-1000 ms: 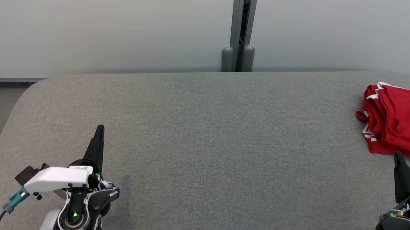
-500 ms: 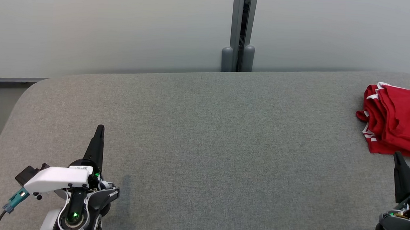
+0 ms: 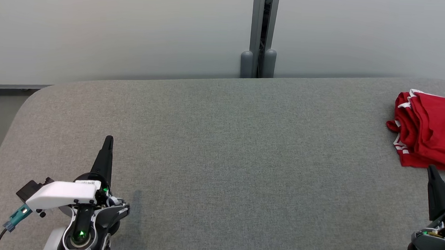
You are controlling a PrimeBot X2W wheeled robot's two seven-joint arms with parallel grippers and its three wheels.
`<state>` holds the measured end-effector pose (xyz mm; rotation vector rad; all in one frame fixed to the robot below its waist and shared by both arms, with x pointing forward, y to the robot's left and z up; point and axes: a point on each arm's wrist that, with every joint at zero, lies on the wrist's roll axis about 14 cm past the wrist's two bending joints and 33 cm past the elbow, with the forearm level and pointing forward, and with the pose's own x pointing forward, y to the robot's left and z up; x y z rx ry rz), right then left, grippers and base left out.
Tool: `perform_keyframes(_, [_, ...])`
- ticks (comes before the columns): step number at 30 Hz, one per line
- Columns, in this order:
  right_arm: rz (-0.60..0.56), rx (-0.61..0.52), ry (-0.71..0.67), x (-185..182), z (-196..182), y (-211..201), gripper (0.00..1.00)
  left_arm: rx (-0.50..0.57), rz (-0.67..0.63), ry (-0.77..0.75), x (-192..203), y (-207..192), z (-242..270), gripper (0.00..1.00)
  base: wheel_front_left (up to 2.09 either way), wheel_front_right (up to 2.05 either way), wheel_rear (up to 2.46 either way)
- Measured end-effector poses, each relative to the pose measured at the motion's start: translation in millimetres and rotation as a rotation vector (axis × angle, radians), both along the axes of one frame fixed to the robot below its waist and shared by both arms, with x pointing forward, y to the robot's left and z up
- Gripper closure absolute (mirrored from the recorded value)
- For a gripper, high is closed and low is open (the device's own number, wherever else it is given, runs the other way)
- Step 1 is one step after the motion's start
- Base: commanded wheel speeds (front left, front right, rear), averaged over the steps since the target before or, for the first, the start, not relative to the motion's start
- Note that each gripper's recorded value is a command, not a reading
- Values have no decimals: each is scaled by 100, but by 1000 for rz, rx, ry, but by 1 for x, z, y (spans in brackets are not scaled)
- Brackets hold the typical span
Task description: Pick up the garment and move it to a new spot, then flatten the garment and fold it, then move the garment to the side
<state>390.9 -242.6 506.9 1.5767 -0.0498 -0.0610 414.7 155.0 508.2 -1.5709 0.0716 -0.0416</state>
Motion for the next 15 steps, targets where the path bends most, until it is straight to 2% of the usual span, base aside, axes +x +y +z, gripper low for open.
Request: perform_keyframes(15, [0, 0, 0, 0, 0, 0, 100, 0, 0, 0, 0, 0, 0, 100, 0, 0, 0])
